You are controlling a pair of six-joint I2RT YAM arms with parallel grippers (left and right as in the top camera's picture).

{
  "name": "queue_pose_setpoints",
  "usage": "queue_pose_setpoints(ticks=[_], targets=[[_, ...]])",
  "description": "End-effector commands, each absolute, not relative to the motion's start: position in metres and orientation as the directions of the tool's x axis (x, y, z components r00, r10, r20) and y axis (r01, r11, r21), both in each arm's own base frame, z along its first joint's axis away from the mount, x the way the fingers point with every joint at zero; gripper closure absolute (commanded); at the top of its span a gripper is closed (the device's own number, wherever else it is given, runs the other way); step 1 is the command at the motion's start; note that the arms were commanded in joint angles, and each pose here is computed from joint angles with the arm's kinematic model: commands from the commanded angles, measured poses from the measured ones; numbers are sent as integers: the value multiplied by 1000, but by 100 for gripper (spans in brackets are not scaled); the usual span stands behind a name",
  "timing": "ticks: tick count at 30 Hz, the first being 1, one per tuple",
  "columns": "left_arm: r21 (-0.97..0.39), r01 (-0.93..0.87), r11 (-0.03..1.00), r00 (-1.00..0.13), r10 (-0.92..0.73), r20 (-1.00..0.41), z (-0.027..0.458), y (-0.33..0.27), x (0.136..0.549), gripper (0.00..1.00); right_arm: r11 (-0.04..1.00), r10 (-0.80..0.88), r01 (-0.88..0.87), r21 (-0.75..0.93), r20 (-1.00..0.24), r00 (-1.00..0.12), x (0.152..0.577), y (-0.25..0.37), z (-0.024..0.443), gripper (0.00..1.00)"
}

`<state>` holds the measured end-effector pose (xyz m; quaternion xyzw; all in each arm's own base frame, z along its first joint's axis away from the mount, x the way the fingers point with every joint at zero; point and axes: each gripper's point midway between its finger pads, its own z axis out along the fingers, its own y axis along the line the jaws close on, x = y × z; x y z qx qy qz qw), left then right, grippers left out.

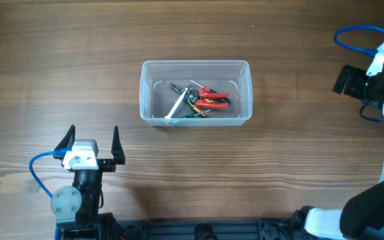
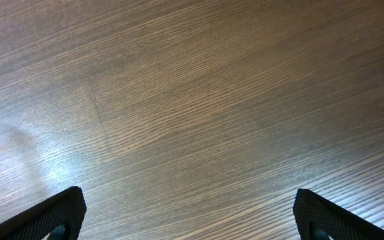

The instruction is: Pack container

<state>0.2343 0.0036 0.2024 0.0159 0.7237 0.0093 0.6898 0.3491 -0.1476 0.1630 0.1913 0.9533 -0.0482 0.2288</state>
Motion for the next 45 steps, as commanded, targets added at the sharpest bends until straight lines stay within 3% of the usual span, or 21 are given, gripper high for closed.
queue_pose_setpoints(ticks=[1,11,45], targets=[[21,-25,999,-71,19,-997,188,10,236,0,917,357,398,6,-455,-816,349,-148,163,0],[16,-20,1000,-146,12,-989,153,10,240,0,917,357,398,6,-455,-816,349,-148,163,0],[16,3,1000,-146,16,-989,153,4,240,0,917,357,398,6,-455,-816,349,-148,163,0]])
